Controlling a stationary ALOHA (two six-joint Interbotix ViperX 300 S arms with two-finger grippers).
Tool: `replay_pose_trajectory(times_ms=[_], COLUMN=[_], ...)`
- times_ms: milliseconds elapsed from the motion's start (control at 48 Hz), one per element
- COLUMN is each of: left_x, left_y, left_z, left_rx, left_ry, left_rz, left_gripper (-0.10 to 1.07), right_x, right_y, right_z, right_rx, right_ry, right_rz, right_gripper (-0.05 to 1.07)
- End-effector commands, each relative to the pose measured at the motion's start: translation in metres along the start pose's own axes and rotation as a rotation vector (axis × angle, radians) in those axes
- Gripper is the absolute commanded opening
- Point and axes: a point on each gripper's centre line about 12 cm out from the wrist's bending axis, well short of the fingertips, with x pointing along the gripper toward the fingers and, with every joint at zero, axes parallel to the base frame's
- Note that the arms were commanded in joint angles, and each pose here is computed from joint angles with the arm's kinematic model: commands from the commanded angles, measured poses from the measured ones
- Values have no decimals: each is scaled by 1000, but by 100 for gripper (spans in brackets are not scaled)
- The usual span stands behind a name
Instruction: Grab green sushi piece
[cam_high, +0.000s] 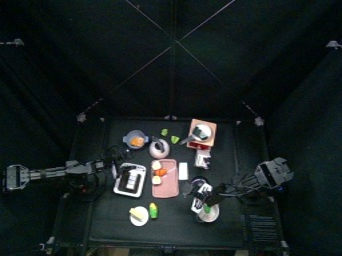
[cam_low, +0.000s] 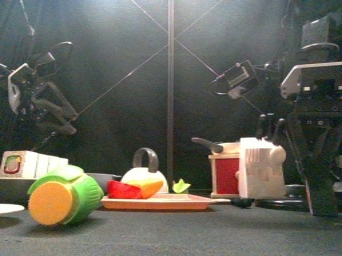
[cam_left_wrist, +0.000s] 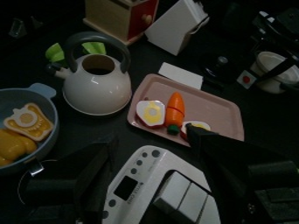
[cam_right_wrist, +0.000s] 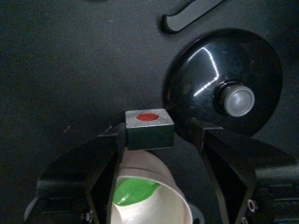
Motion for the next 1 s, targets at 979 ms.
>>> replay_pose_trajectory(times_ms=[979], left_x=[1], left_y=[-1], left_z=[5], left_rx=[-2], left_ry=[-17], left_rz=[-2], left_gripper=[96], right_x=[0], right_y=[4], right_z=[3], right_rx=[3], right_ry=[-21], right_rz=[43], right_gripper=[89])
